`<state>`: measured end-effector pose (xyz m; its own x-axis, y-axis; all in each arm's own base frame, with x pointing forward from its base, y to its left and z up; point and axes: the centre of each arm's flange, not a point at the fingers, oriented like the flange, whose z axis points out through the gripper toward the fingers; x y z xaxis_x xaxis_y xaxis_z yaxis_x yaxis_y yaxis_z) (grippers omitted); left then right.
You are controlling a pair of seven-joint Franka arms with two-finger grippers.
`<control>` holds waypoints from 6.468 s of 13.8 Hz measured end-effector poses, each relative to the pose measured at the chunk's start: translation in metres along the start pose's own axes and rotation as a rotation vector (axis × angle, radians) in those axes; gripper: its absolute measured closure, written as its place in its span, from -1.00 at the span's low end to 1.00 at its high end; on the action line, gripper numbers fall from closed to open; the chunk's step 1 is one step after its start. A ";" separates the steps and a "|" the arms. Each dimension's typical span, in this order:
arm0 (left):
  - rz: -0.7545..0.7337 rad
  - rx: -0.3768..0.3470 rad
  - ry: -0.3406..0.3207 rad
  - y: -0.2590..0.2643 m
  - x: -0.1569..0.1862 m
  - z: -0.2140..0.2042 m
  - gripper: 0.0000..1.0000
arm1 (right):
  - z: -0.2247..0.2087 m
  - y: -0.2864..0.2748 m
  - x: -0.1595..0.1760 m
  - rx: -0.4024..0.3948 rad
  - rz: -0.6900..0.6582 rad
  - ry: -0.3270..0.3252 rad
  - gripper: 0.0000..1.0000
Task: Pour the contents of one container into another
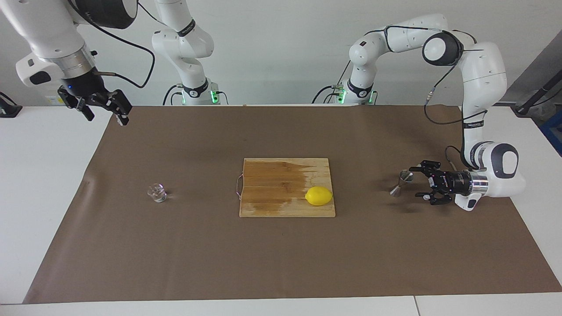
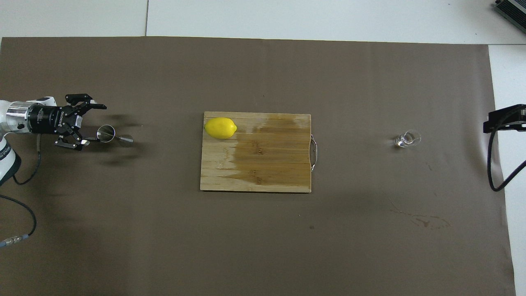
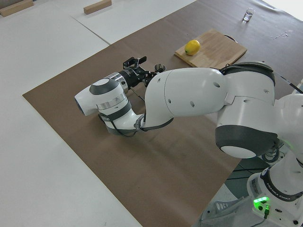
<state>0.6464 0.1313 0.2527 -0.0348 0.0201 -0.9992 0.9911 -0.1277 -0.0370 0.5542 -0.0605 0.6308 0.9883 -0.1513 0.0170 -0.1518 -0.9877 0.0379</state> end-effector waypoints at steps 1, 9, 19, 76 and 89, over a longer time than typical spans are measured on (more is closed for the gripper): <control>0.001 -0.002 0.000 0.000 0.000 -0.001 -1.00 | 0.000 0.000 0.000 0.000 0.000 0.000 -1.00; 0.006 -0.007 0.000 -0.002 0.000 -0.005 -1.00 | 0.000 0.000 0.000 0.000 0.000 0.000 -1.00; -0.004 -0.018 0.002 -0.005 0.001 -0.013 -1.00 | 0.000 0.000 0.000 0.000 0.000 0.000 -1.00; -0.002 0.059 0.006 -0.014 0.023 0.007 -0.99 | 0.000 0.000 0.000 0.000 0.000 0.000 -1.00; 0.029 0.056 -0.017 -0.015 0.021 0.007 -0.16 | 0.000 0.000 0.000 0.000 0.000 0.000 -1.00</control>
<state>0.6297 0.1264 0.2325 -0.0092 -0.0010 -1.0000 0.9829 -0.1838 -0.0089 0.5542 -0.0605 0.6308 0.9883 -0.1513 0.0170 -0.1518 -0.9877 0.0379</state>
